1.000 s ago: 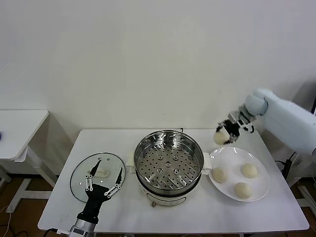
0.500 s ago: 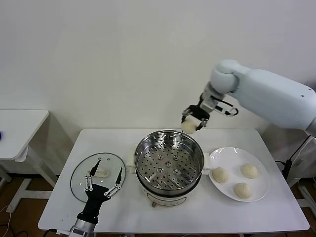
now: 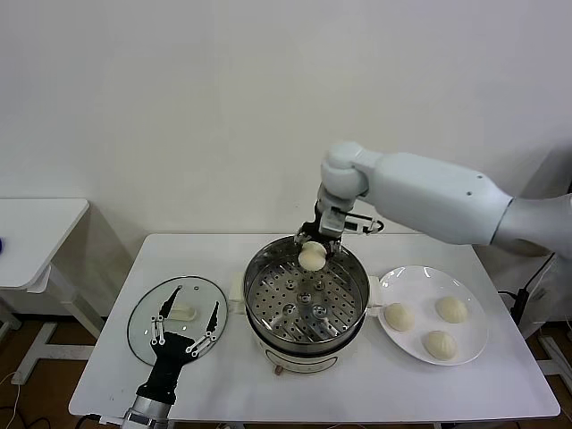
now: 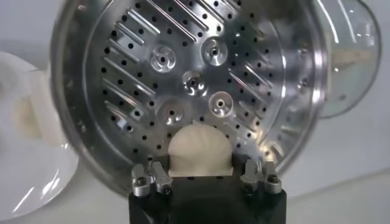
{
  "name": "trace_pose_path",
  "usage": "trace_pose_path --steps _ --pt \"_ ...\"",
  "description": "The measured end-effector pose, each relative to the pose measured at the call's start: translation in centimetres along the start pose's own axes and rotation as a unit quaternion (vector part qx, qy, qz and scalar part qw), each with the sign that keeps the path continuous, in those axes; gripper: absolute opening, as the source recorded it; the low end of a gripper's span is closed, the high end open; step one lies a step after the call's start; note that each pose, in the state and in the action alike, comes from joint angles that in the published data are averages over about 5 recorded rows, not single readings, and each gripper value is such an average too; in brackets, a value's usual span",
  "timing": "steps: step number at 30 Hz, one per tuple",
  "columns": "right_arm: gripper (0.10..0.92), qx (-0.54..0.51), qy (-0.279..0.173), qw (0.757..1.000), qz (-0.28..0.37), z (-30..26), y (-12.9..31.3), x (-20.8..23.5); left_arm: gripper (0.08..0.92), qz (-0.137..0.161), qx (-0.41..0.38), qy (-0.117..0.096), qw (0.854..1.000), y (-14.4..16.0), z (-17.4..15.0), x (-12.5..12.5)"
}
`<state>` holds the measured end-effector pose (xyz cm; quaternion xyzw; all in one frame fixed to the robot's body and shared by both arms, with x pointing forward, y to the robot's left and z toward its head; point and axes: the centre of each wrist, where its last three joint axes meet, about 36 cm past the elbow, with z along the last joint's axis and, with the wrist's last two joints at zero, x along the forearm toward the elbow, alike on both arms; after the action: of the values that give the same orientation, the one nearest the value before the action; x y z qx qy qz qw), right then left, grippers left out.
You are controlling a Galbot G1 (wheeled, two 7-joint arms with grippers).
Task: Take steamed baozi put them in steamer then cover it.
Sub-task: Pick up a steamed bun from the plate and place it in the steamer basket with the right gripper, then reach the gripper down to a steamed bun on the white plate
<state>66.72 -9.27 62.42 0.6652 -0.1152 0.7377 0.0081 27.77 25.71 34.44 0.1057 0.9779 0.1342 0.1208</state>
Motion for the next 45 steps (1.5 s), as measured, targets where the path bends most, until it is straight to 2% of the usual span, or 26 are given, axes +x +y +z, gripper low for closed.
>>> trace_pose_path --steps 8,17,24,29,33,37,45 --pt "0.700 0.006 0.002 1.000 -0.006 -0.1 -0.8 -2.3 0.823 -0.002 -0.001 0.000 1.000 0.1 0.1 0.1" --pt "0.817 0.003 0.013 1.000 -0.009 0.0 -0.8 -2.4 0.823 -0.006 -0.002 0.000 1.000 0.3 0.2 0.1" --pt "0.823 -0.033 0.013 0.999 0.000 0.3 0.6 0.3 0.823 -0.006 -0.001 0.001 1.000 0.2 0.2 -0.1" --pt "0.823 -0.109 0.013 0.994 0.009 1.9 3.9 4.1 0.823 -0.004 0.000 0.000 1.000 0.0 0.0 -0.3" --pt "0.823 -0.204 0.012 0.979 0.020 3.6 8.3 7.4 0.823 -0.001 0.001 -0.002 1.000 -0.2 -0.2 -0.3" --pt "0.823 -0.306 0.001 0.952 0.027 4.7 13.5 9.1 0.823 0.003 0.002 -0.004 1.000 -0.4 -0.3 -0.4" --pt "0.823 -0.464 -0.030 0.885 0.023 4.4 23.6 6.9 0.823 0.009 0.004 -0.008 1.000 -0.6 -0.6 -0.7"
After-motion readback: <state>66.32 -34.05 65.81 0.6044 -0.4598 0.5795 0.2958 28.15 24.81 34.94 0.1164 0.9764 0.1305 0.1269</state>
